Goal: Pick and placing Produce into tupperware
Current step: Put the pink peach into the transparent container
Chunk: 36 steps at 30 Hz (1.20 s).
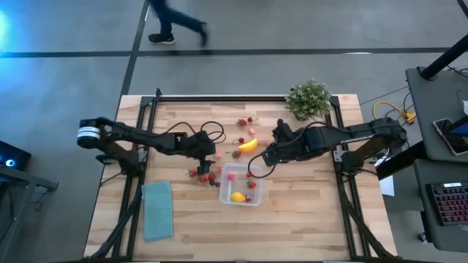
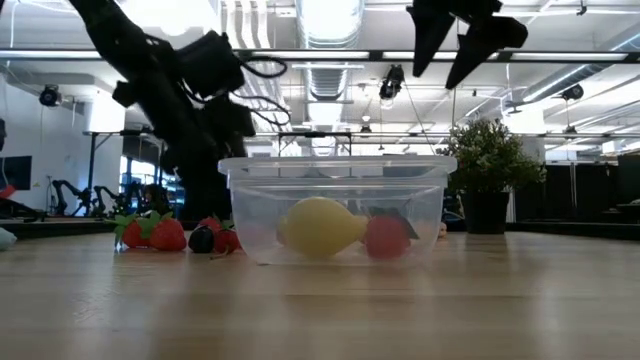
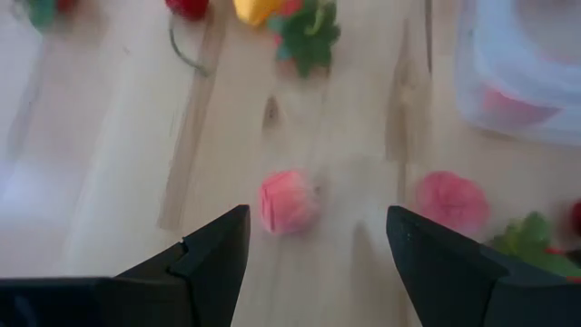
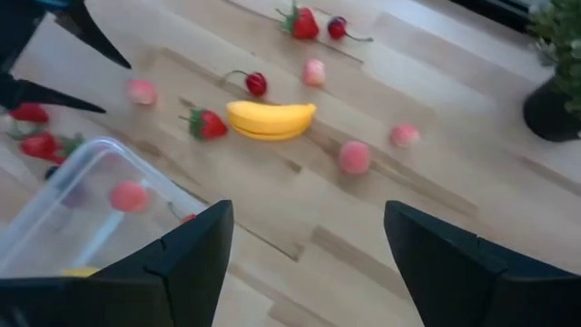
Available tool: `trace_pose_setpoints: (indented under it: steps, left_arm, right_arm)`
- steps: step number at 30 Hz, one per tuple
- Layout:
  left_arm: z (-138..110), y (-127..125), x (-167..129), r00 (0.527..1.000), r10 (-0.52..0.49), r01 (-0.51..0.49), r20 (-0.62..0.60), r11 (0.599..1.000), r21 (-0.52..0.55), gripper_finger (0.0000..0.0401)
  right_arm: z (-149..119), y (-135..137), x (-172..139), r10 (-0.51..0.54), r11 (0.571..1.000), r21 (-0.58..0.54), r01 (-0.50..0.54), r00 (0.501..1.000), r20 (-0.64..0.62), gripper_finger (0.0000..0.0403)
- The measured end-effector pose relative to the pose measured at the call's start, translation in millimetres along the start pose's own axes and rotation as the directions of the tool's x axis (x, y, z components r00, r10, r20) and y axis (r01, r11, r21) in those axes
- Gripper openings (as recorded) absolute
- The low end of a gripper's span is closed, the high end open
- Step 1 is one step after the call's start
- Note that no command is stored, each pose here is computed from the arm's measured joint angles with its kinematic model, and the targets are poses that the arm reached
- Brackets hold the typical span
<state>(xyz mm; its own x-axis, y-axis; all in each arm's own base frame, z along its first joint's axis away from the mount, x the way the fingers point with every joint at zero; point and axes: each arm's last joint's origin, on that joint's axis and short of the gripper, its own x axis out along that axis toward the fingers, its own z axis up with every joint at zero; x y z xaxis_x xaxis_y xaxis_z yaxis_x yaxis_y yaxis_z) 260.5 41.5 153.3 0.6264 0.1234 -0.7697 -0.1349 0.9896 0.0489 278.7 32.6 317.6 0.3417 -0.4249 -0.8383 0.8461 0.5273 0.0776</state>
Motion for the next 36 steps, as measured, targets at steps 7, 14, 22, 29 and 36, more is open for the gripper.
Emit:
trace_pose_setpoints:
  steps: [7, 14, 22, 29, 36]
  left_arm:
    - [2, 10, 10, 0.999, -0.023, 0.025, 0.045, 0.999, -0.040, 0.0244]
    - [2, 12, 18, 0.996, -0.081, 0.083, 0.025, 0.995, -0.049, 0.0244]
    - [-1, 11, 30, 0.994, -0.105, 0.105, -0.002, 0.993, -0.050, 0.0193]
    - [3, 12, 25, 0.995, -0.097, 0.098, 0.022, 0.994, -0.047, 0.0097]
    - [16, 10, 2, 0.989, -0.096, 0.101, 0.108, 0.994, -0.040, 0.0078]
  right_arm:
    - [-8, -8, 7, -0.025, 1.000, 0.009, 0.025, 1.000, -0.015, 0.0272]
    - [-11, -14, 7, -0.027, 0.999, 0.022, 0.027, 0.999, -0.017, 0.0270]
    - [-14, -21, 6, -0.031, 0.998, 0.062, 0.032, 0.999, -0.019, 0.0270]
    - [-14, -22, 5, -0.028, 0.997, 0.065, 0.029, 0.999, -0.018, 0.0270]
    - [-14, -22, 5, -0.027, 0.997, 0.066, 0.028, 0.999, -0.017, 0.0270]
